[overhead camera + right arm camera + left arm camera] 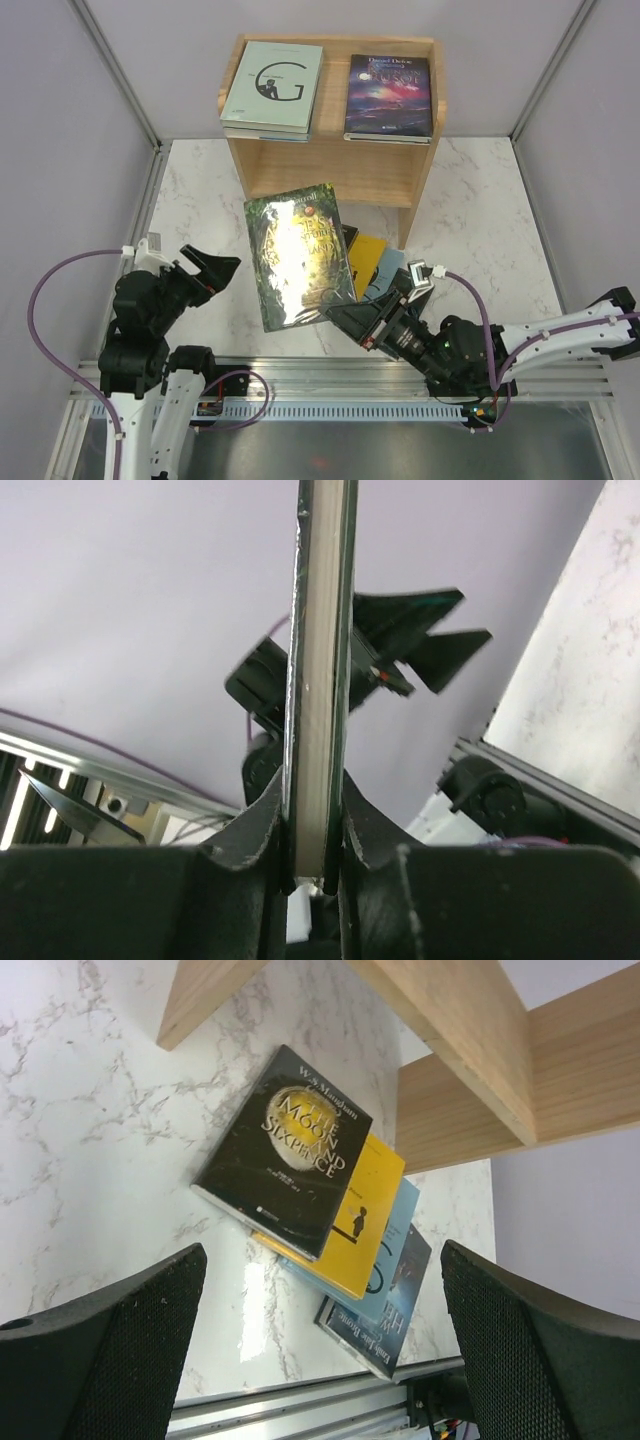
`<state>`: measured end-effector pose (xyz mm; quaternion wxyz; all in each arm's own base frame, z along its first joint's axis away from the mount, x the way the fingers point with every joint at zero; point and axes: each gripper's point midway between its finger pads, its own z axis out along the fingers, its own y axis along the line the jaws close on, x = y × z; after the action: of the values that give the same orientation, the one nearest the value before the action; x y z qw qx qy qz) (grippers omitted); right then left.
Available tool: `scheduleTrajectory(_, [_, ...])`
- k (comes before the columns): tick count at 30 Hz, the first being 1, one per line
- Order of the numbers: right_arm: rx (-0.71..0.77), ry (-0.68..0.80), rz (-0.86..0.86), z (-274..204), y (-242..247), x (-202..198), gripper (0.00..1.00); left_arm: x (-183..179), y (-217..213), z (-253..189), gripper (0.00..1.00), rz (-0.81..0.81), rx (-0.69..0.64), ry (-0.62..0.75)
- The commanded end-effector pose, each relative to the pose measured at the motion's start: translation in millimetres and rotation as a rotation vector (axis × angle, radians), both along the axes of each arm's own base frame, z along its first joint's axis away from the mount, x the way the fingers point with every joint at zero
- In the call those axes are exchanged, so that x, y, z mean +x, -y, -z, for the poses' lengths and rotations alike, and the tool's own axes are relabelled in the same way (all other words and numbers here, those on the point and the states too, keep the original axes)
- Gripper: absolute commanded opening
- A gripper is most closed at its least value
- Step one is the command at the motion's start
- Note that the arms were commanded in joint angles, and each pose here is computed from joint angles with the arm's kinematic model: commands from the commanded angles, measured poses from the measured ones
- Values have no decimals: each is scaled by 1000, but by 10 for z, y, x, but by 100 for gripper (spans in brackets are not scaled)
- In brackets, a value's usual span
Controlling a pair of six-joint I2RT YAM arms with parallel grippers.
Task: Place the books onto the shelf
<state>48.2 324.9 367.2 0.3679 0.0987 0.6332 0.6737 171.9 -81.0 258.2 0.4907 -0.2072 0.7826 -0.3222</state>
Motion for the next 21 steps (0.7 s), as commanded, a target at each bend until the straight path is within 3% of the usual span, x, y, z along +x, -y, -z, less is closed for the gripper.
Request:
scheduleTrajectory(1, [194, -11, 61, -749, 179, 93, 0, -15, -123, 154, 100, -42, 72, -47])
scheduleTrajectory(9, [186, 35, 219, -1433, 456, 332, 0, -67, -39, 298, 100, -7, 32, -65])
scheduleTrajectory(13, [77, 119, 341, -1669, 641, 496, 0, -69, -19, 363, 100, 5, 28, -80])
scheduleTrajectory(18, [-6, 116, 479, -1883, 932, 776, 0, -61, 21, 428, 100, 20, 7, -94])
scheduleTrajectory(21, [-97, 195, 467, -2034, 838, 855, 0, -48, 40, 445, 100, 28, -1, -94])
